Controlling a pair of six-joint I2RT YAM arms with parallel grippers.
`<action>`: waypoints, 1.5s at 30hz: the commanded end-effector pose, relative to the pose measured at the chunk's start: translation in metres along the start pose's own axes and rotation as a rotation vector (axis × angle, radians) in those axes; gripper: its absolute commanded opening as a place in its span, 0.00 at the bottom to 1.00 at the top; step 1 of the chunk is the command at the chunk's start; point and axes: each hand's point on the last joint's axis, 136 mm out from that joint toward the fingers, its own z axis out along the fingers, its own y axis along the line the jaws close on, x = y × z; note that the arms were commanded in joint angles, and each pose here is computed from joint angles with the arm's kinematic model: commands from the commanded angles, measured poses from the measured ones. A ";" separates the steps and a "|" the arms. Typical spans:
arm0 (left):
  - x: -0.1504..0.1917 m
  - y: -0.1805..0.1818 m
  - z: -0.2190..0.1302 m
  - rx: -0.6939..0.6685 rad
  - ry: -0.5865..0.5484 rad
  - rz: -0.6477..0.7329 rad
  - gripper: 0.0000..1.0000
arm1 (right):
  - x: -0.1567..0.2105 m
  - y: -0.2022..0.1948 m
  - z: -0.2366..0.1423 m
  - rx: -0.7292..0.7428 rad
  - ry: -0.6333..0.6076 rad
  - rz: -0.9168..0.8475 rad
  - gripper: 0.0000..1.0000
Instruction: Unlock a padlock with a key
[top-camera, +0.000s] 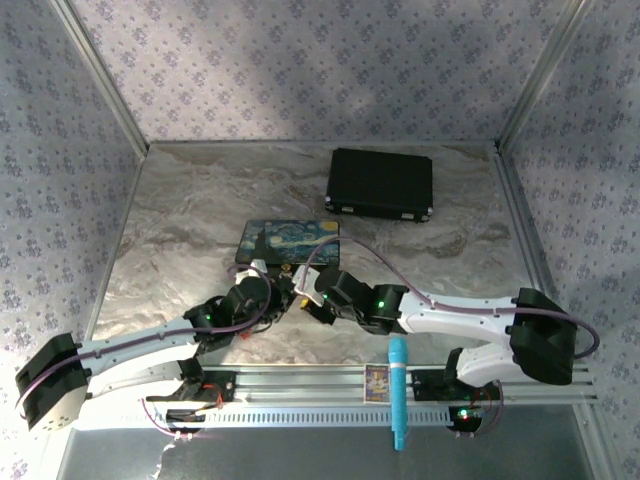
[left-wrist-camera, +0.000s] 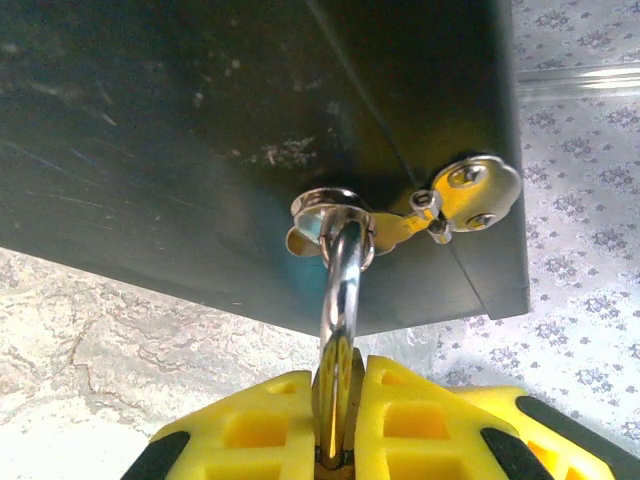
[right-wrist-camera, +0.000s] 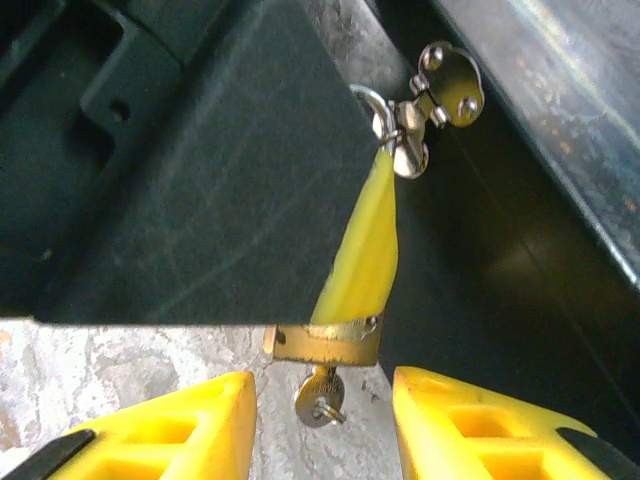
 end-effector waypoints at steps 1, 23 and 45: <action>-0.002 -0.031 -0.007 0.095 -0.004 0.007 0.00 | -0.013 -0.005 0.001 0.028 -0.018 -0.025 0.35; 0.003 -0.027 -0.010 0.103 0.021 0.010 0.00 | -0.003 -0.014 -0.001 -0.259 -0.124 0.277 0.05; -0.005 0.053 -0.006 -0.142 -0.025 0.080 0.00 | 0.025 -0.054 -0.016 0.104 -0.089 0.656 0.58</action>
